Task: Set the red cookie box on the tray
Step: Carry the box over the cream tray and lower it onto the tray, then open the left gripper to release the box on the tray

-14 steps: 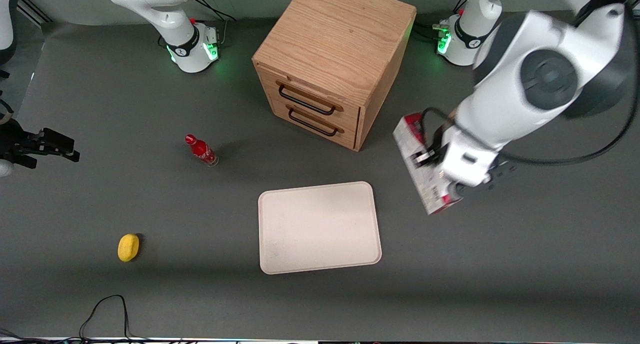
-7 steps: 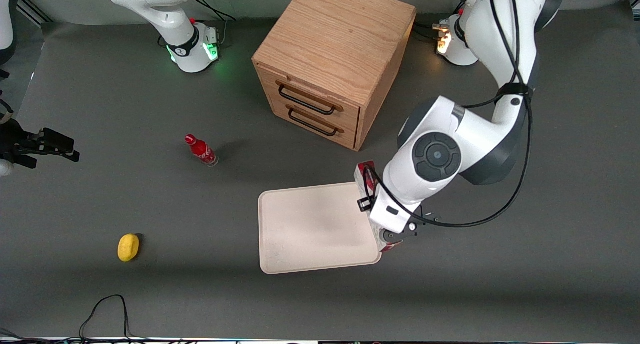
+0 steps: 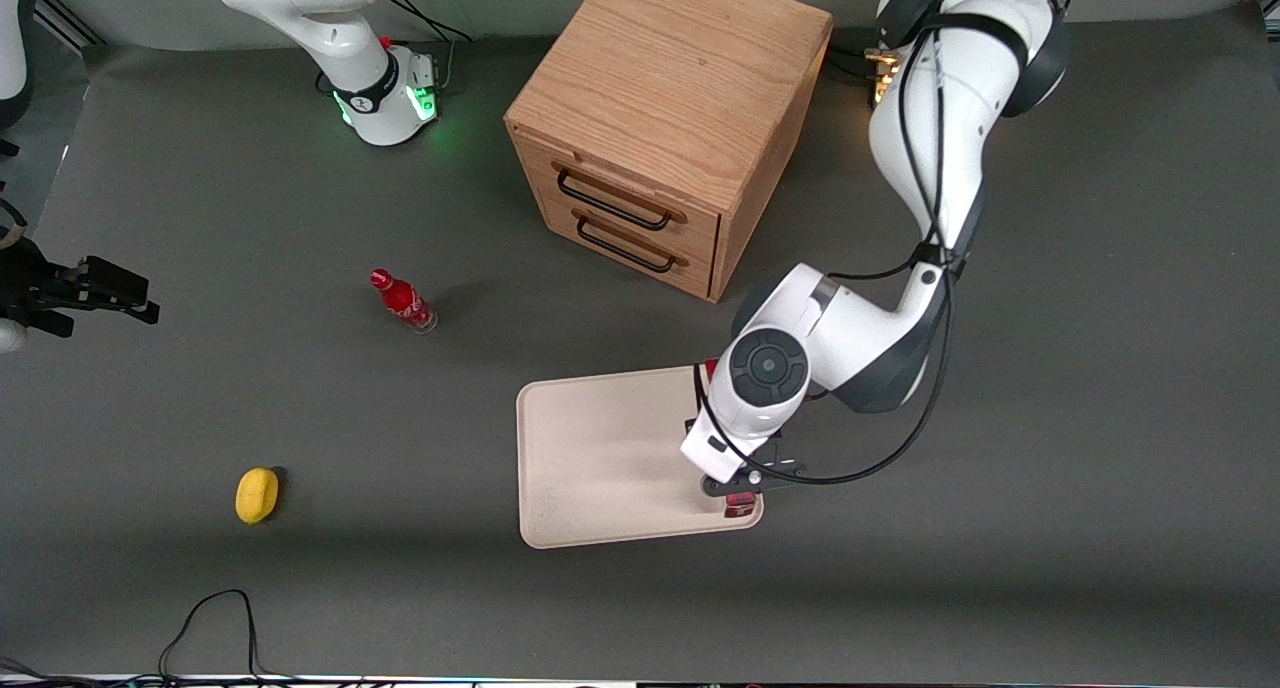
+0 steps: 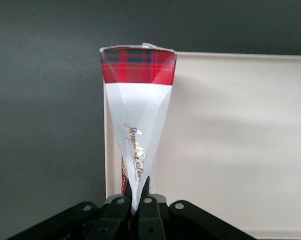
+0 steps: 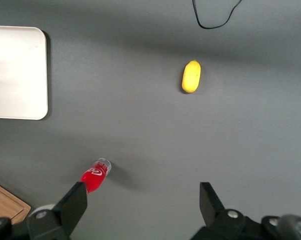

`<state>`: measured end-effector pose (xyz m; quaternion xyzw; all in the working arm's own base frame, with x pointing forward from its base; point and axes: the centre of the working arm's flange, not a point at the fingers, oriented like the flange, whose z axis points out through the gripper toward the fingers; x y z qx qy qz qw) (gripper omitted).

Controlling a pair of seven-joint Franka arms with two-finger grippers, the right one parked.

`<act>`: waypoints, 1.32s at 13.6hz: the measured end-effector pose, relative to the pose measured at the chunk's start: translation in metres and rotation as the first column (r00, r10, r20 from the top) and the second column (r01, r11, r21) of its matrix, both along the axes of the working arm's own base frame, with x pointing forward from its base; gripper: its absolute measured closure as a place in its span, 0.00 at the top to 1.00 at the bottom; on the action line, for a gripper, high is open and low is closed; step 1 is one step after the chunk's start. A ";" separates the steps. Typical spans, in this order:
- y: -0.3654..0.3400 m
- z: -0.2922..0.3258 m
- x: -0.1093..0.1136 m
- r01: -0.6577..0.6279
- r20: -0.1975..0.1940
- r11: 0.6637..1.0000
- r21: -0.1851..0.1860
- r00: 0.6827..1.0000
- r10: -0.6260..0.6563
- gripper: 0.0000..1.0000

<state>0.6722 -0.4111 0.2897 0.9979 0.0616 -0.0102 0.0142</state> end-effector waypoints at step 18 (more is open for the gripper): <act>0.005 -0.022 0.004 -0.001 -0.009 1.000 0.005 1.000 0.001 0.77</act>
